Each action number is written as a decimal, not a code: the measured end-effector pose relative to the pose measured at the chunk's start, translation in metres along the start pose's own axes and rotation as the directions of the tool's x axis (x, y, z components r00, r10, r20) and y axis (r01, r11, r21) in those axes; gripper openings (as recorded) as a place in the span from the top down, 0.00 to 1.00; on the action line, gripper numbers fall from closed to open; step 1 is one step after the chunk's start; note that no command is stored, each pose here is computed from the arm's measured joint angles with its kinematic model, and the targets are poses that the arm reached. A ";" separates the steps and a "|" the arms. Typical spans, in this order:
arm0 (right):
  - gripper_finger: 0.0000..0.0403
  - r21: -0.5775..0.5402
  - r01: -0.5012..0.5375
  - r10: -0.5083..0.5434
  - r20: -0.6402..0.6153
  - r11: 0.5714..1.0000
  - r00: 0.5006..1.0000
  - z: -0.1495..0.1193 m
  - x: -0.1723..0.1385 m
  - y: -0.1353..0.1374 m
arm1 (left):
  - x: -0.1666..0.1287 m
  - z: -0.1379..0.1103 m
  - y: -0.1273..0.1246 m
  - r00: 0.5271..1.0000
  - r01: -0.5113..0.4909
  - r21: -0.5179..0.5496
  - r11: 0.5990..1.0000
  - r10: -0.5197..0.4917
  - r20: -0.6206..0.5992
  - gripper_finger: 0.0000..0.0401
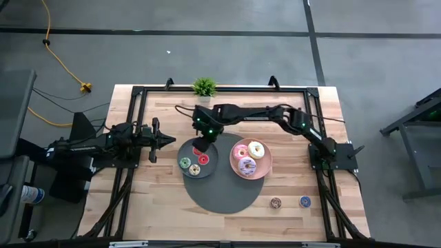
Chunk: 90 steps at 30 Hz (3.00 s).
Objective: Pick & Place donuts
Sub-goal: Put the small orange donut on the gray plate, then put the small brown donut on the gray plate
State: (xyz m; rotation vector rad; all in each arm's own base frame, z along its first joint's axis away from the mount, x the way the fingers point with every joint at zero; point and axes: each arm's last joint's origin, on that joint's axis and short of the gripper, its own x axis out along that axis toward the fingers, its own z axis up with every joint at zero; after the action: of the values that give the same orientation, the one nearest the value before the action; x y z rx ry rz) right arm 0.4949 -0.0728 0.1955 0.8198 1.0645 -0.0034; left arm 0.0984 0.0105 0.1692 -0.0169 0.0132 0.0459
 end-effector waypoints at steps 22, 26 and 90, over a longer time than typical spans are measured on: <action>0.78 -0.067 0.004 -0.002 0.028 0.998 1.000 0.014 0.034 -0.005 | 0.000 0.000 0.000 1.000 0.000 0.000 1.000 0.000 0.000 0.99; 0.78 -0.075 -0.001 0.004 0.040 0.997 0.999 0.013 0.036 0.000 | 0.000 0.000 0.000 1.000 0.000 0.000 1.000 0.000 0.000 0.99; 0.50 0.114 0.096 -0.106 0.083 0.989 0.991 -0.003 0.054 0.007 | 0.000 0.000 0.000 1.000 0.000 0.000 1.000 0.000 -0.001 0.99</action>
State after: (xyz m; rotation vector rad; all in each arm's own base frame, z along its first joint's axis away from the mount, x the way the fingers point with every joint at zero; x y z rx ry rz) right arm 0.5236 -0.0458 0.1573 0.8558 1.0271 -0.1838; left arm 0.0984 0.0105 0.1691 -0.0170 0.0138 0.0459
